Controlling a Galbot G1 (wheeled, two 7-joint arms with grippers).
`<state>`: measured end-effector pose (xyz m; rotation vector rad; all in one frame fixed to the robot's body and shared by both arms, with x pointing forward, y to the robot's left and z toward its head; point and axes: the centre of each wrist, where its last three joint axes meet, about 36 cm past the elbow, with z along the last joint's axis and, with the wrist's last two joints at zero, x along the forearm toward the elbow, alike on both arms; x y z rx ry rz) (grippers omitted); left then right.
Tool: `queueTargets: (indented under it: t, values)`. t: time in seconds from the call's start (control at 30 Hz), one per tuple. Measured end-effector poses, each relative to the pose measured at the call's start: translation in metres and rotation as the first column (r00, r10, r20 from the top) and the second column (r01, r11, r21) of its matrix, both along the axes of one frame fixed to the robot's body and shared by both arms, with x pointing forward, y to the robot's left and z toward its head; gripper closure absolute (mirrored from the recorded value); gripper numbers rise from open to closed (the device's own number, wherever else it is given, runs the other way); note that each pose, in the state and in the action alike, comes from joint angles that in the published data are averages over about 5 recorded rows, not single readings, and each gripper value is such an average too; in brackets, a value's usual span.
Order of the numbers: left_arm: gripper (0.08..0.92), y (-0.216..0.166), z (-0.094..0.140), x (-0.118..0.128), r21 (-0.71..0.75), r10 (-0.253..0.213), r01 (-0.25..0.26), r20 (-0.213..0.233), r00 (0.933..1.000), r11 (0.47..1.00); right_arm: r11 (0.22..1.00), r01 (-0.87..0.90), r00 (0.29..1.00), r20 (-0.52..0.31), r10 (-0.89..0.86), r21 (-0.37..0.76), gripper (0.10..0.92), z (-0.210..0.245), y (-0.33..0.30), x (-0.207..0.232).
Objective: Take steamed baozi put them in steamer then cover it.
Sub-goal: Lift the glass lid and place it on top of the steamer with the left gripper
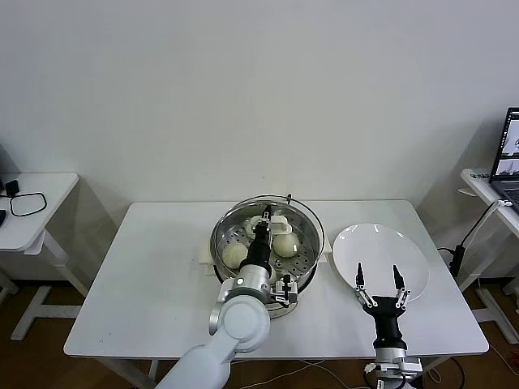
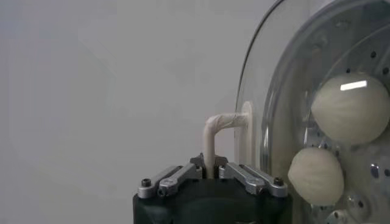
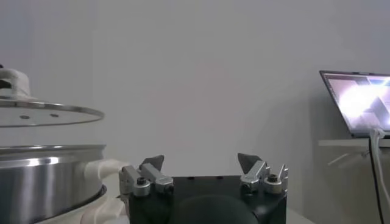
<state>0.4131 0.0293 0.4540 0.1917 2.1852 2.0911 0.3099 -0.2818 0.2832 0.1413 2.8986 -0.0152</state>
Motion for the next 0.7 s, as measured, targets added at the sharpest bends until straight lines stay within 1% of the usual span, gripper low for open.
queueTargets:
  t: [0.27,0.7]
  values:
    - [0.807,-0.006,-0.006,0.004,0.011,0.005,-0.005,0.001,1.0,1.0,1.0,-0.004,1.0,-0.004,0.004,-0.004,0.2,-0.003,0.001,-0.001]
    - [0.807,-0.002,-0.013,0.009,0.025,0.028,-0.028,-0.001,0.9996,0.999,1.0,-0.01,1.0,-0.009,0.01,-0.005,0.2,-0.007,0.004,0.001]
